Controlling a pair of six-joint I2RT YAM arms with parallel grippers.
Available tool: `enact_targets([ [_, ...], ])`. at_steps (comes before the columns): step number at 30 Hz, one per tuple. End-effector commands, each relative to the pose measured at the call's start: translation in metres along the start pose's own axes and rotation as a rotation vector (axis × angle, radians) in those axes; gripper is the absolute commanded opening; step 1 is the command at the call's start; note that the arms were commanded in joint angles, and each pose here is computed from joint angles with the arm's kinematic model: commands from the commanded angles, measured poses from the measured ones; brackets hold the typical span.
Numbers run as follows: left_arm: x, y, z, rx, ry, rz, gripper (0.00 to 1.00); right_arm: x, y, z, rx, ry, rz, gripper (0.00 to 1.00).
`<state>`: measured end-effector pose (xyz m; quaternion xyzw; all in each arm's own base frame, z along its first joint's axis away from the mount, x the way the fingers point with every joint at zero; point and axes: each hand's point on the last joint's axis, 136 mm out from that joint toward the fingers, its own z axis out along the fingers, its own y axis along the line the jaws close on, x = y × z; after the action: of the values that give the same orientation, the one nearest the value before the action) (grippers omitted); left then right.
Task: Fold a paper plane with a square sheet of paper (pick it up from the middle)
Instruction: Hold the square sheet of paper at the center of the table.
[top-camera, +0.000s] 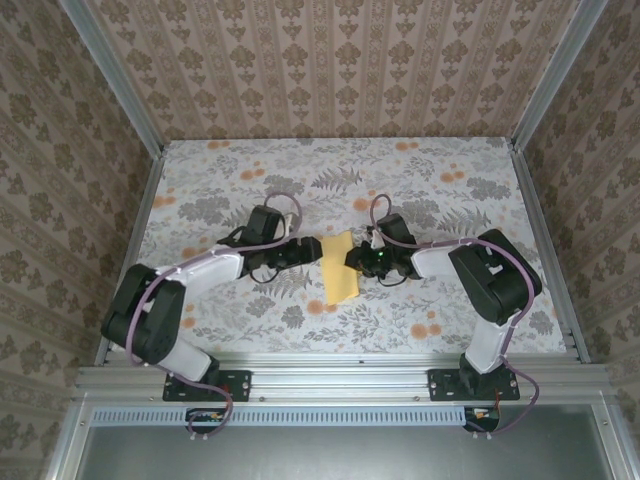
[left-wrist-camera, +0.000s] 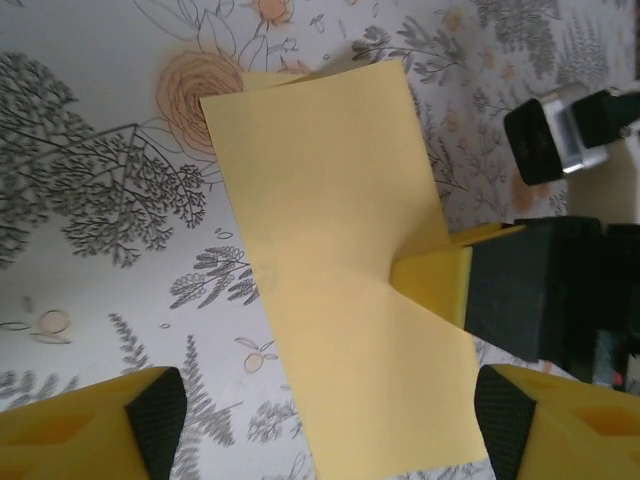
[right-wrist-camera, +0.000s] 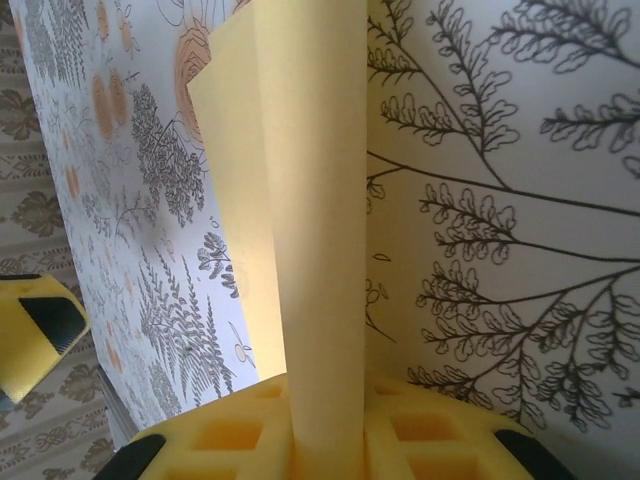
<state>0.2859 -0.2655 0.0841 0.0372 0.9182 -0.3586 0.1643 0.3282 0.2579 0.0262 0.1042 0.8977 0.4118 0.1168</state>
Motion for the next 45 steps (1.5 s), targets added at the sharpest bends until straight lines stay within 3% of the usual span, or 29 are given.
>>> enact_targets([
  [1, -0.013, -0.01, 0.011, -0.017, -0.035, 0.021, 0.64, 0.001, -0.004, 0.0, -0.014, 0.004, -0.004, 0.22],
  [8, -0.005, -0.005, 0.041, -0.07, 0.021, 0.035, 0.39, -0.002, -0.003, -0.001, -0.024, -0.013, -0.006, 0.23],
  [17, 0.003, 0.002, 0.064, -0.119, 0.07, 0.056, 0.24, -0.003, -0.003, -0.002, -0.015, -0.017, -0.02, 0.24],
  [26, 0.014, 0.016, 0.079, -0.14, 0.118, 0.047, 0.24, -0.003, -0.005, -0.011, 0.04, -0.02, -0.062, 0.35],
  [32, 0.019, 0.015, 0.083, -0.126, 0.147, 0.049, 0.25, -0.002, -0.016, -0.025, 0.162, -0.006, -0.132, 0.49],
  [39, 0.015, 0.008, 0.083, -0.108, 0.139, 0.057, 0.26, -0.012, -0.021, -0.035, 0.285, 0.006, -0.234, 0.51],
  [45, 0.012, 0.001, 0.084, -0.081, 0.136, 0.062, 0.28, -0.02, -0.018, -0.03, 0.302, 0.024, -0.288, 0.53],
])
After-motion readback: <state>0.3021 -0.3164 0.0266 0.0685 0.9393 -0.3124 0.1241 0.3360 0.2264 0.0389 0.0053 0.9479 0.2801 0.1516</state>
